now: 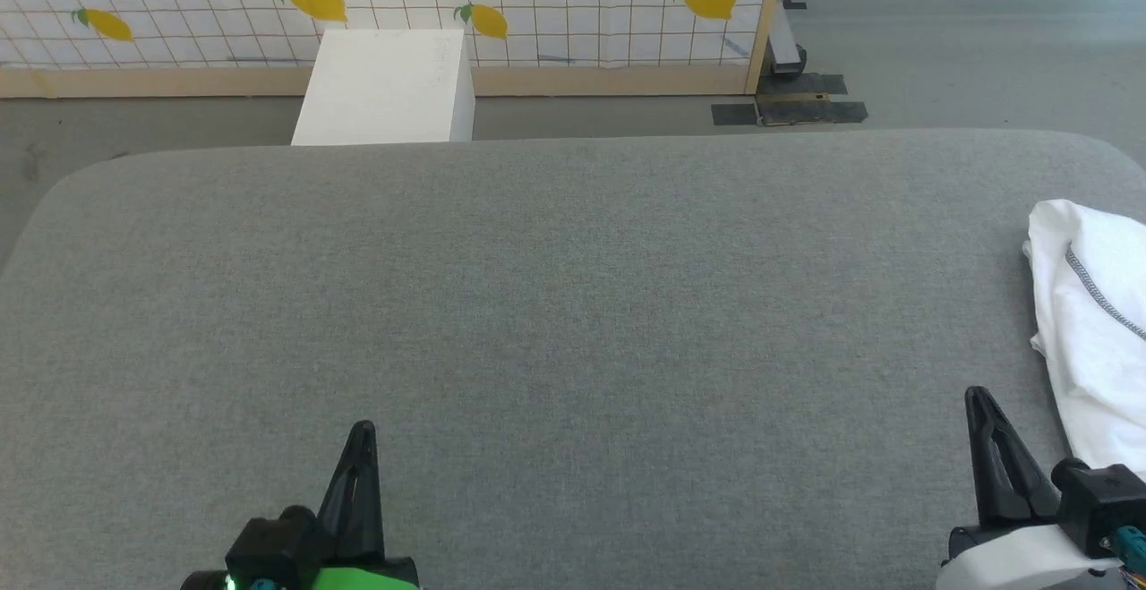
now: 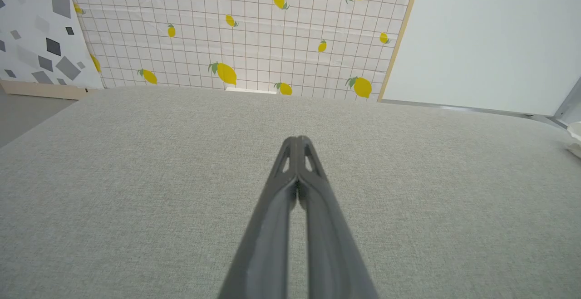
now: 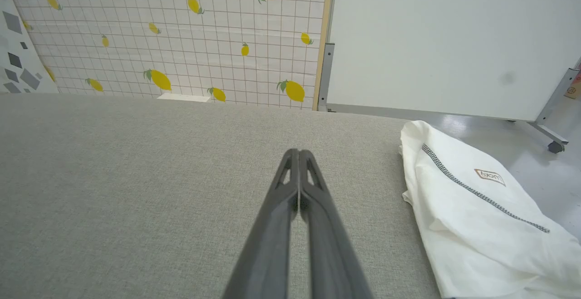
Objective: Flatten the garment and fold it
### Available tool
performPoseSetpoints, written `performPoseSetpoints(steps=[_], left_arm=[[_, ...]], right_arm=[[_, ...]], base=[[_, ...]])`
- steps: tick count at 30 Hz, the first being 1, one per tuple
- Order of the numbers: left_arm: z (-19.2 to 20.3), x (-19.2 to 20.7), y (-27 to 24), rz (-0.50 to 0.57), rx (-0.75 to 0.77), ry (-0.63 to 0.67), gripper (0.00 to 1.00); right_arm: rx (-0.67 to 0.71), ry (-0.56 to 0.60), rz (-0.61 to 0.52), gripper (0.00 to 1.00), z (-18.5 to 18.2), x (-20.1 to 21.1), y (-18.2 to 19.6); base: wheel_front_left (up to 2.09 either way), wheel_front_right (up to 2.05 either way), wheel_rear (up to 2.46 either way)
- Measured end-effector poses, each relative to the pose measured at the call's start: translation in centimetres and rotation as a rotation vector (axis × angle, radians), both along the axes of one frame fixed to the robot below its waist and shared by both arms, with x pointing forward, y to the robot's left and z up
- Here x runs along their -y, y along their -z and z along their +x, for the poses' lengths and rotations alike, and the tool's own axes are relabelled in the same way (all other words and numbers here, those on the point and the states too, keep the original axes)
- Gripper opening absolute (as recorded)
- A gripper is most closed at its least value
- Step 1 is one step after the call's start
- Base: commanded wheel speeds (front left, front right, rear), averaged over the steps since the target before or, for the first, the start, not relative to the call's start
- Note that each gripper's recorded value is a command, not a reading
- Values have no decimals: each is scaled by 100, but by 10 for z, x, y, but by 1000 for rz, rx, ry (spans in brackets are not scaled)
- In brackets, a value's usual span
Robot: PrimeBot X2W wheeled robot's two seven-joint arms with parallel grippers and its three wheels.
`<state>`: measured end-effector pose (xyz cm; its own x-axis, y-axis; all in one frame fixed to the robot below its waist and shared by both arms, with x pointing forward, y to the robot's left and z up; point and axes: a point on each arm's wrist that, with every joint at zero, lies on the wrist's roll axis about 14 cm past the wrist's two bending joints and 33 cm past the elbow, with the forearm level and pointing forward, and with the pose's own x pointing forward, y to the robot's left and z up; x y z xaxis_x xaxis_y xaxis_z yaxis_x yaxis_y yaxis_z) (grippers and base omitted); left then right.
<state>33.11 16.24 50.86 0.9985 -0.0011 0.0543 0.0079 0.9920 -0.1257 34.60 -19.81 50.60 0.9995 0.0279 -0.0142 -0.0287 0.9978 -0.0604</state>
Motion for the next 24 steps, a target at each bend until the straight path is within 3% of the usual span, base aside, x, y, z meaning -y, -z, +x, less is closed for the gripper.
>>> performPoseSetpoints(steps=[24], left_arm=[[9, -3, -3, 40, -12, 5, 0]], right_arm=[[3, -23, 6, 0, 7, -9, -5]], base=[[0, 0, 0]])
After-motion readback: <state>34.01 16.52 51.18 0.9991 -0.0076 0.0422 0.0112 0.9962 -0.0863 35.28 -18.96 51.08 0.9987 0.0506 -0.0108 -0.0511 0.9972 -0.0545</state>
